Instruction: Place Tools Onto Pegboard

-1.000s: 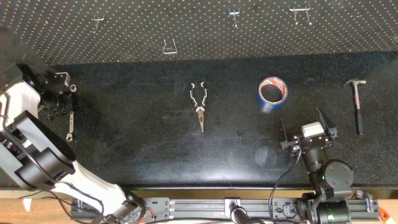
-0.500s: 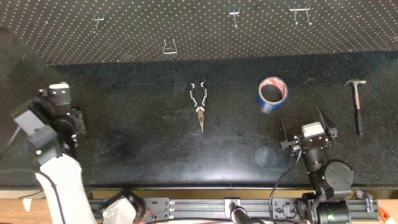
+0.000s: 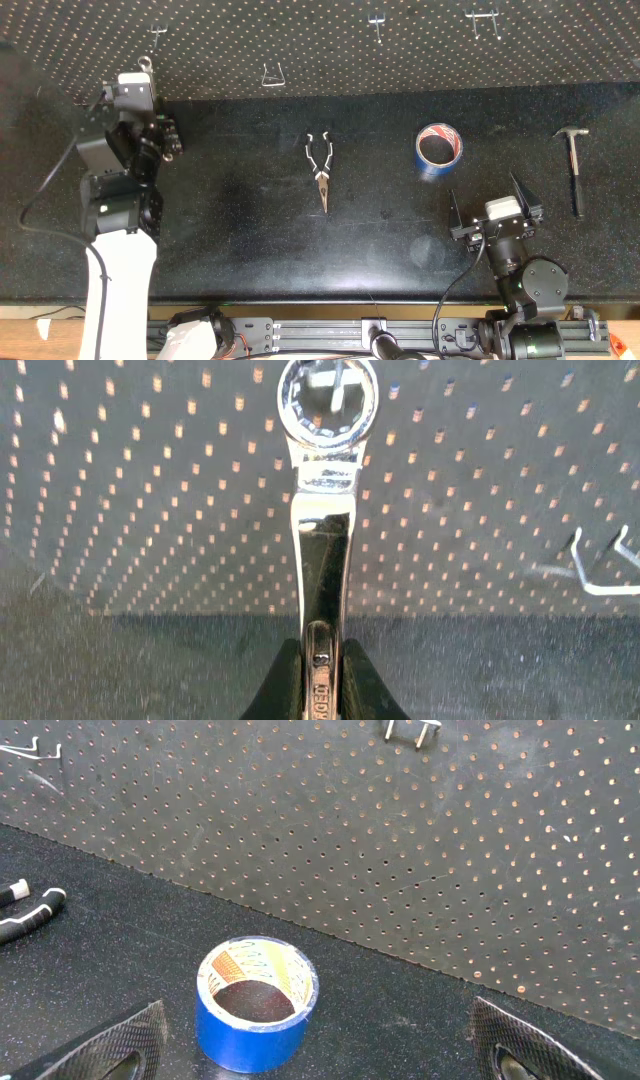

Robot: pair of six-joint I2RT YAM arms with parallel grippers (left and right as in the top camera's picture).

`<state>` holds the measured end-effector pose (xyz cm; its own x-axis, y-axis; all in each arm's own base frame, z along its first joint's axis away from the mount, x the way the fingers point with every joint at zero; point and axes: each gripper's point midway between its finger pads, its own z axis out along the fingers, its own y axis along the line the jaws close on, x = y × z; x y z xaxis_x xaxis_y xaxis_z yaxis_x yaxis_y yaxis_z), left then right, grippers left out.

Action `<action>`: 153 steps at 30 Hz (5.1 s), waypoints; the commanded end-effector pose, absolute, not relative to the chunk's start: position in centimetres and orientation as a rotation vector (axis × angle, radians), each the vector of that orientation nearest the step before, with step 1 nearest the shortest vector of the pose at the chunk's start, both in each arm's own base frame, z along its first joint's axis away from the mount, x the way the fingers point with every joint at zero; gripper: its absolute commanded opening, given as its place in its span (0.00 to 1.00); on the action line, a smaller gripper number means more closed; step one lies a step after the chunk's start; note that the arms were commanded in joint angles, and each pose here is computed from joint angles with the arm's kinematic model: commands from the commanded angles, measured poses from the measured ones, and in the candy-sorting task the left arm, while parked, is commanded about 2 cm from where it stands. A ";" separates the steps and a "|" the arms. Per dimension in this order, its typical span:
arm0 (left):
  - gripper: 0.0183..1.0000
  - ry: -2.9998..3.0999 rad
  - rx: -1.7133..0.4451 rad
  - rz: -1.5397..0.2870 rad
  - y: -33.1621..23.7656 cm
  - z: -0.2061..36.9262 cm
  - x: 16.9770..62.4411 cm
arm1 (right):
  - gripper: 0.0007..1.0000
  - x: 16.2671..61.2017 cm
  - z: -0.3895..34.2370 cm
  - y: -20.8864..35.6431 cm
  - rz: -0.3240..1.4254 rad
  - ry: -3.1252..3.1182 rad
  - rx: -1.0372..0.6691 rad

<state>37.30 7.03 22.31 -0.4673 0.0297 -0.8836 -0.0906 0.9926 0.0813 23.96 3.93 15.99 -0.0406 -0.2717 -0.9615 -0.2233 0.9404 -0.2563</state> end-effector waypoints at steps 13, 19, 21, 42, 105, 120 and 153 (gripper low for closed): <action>0.01 2.043 -0.032 0.106 6.9 22.7 40.1 | 0.98 24.0 15.8 3.7 -0.036 1.631 -0.362; 0.01 2.049 -0.022 0.087 6.8 21.8 40.9 | 0.98 24.0 15.8 3.7 -0.035 1.631 -0.363; 0.01 2.052 -0.022 0.086 6.9 21.4 41.3 | 0.98 24.0 15.8 3.7 -0.036 1.631 -0.363; 1.00 2.013 -0.033 0.116 7.7 22.2 43.5 | 0.98 24.0 15.8 3.7 -0.035 1.631 -0.363; 1.00 3.087 -0.150 0.021 -17.6 3.1 35.2 | 0.98 24.0 15.8 3.7 -0.035 1.631 -0.363; 1.00 3.068 -0.305 0.023 -17.8 1.8 35.8 | 0.98 24.0 15.8 3.7 -0.036 1.631 -0.362; 0.99 3.018 -0.259 0.021 -17.8 1.8 37.1 | 0.98 24.0 15.8 3.7 -0.036 1.632 -0.363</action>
